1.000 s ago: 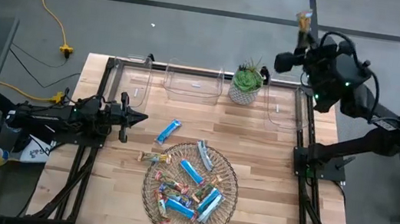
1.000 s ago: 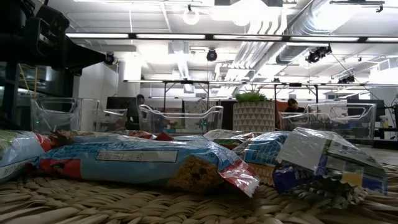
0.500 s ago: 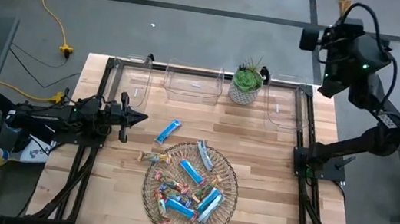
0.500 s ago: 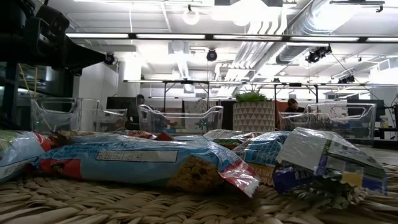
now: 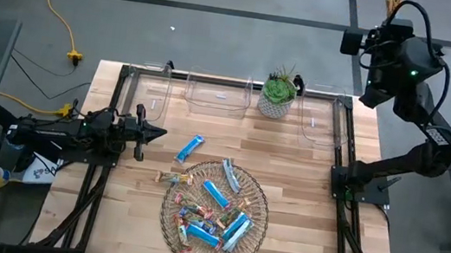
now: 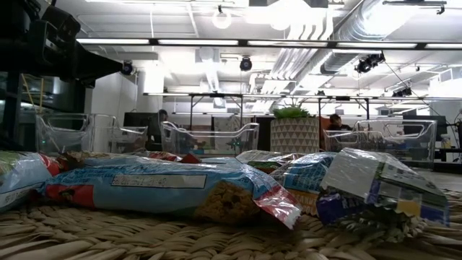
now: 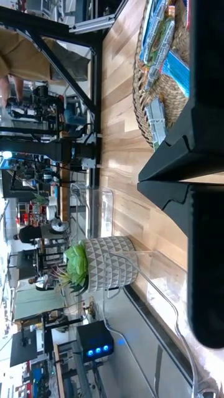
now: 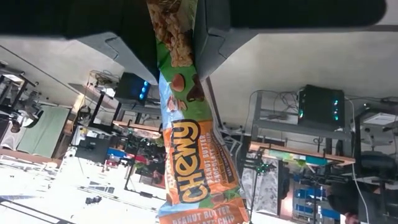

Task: Pick and place Granola Bars by type
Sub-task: Put the yellow granola bar into the right transparent bin

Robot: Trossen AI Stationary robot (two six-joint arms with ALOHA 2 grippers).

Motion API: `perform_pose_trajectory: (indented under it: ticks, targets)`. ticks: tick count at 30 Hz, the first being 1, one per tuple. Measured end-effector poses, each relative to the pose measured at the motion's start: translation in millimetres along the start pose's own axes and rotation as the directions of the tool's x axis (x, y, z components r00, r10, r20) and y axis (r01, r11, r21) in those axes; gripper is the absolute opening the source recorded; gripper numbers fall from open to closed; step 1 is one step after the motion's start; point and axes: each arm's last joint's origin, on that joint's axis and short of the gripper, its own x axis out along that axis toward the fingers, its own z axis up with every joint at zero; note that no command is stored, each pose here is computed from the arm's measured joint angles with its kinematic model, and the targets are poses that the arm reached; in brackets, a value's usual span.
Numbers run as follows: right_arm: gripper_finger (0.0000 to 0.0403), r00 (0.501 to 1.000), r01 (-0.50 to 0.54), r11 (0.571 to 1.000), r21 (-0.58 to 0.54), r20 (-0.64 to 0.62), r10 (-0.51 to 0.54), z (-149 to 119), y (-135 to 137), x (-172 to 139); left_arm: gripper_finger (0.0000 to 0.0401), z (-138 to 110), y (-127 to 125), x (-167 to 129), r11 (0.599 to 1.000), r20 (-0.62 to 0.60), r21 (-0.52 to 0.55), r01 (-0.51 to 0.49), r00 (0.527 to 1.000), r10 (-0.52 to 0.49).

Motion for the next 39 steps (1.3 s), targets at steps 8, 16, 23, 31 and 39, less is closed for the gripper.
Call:
perform_pose_trajectory:
  ticks: [8, 16, 23, 31, 39]
  targets:
    - [0.0078, 1.0, -0.012, 0.999, 0.035, 0.004, 0.011, 0.0, 0.6, -0.4, 0.0003, -0.1, 0.0, 0.0, 1.0, 0.0, 0.0, 0.0, 1.0, 0.0]
    - [0.0078, 1.0, -0.01, 1.0, 0.027, 0.002, 0.01, -1.3, 4.3, -0.2, 0.0003, 0.0, 0.0, 0.0, 1.0, 0.0, 0.0, 0.0, 1.0, 0.0]
    - [0.0078, 0.994, -0.111, 0.99, 0.085, -0.002, 0.112, -17.9, 13.4, 4.2, 0.0003, -0.1, 0.0, 0.0, 1.0, 0.0, 0.0, 0.0, 1.0, 0.0]
    - [0.0078, 0.824, -0.205, 0.971, 0.126, -0.513, 0.24, -89.5, 19.7, 62.7, 0.0003, 0.0, 0.0, 0.0, 1.0, 0.0, 0.0, 0.0, 1.0, 0.0]
    - [0.0078, 0.643, -0.221, 0.975, 0.032, -0.746, 0.17, -123.8, 43.5, 110.3, 0.0003, 0.0, 0.0, 0.0, 1.0, 0.0, 0.0, 0.0, 1.0, 0.0]
